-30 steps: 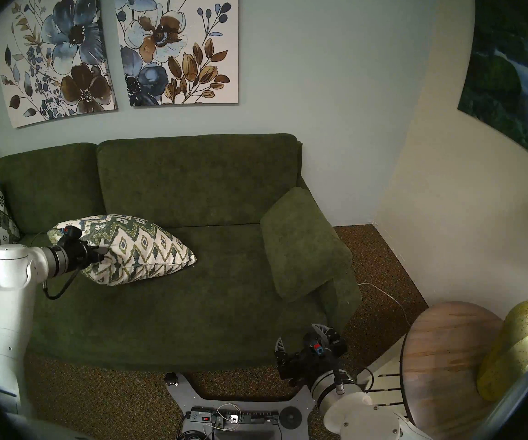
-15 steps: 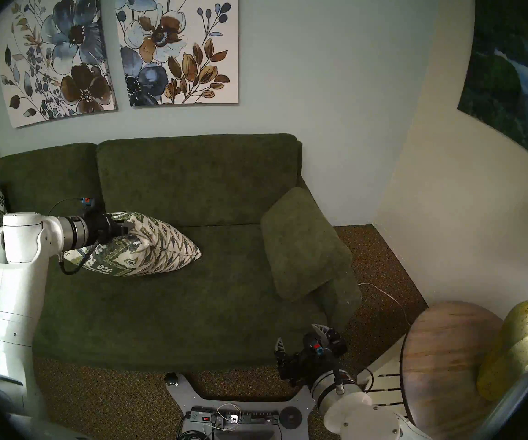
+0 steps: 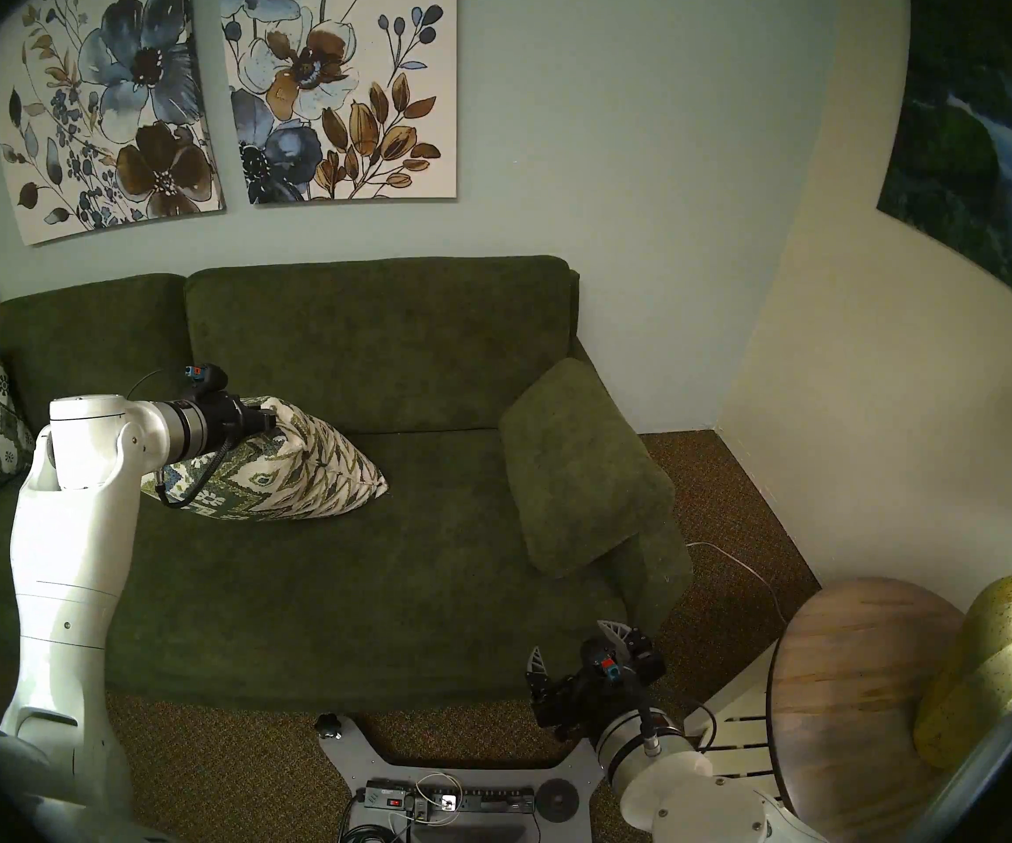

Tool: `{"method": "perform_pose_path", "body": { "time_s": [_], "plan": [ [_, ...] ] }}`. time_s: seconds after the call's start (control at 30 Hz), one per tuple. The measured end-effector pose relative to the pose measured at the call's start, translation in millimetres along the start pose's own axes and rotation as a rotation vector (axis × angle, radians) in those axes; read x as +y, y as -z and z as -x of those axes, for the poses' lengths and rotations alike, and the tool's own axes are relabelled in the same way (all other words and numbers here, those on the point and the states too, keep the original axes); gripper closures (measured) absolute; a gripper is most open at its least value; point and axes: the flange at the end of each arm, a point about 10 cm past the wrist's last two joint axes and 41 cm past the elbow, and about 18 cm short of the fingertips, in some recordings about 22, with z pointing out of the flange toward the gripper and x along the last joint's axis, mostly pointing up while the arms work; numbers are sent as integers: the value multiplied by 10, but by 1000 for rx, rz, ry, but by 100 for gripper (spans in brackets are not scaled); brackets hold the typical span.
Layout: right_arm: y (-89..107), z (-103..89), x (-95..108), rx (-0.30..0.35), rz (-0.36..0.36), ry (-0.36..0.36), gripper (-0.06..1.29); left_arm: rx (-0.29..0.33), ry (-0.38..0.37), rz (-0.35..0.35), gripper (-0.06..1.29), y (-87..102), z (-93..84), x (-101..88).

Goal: Fix throw pillow on sofa

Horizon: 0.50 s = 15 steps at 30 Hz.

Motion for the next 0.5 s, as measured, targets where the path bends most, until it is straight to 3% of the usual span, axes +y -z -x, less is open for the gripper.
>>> {"method": "perform_pose_path", "body": {
  "time_s": [0.5],
  "plan": [
    [0,-1,0,0,0,0,-1,-115,23,-33,125,-10,480,-199]
  ]
}}
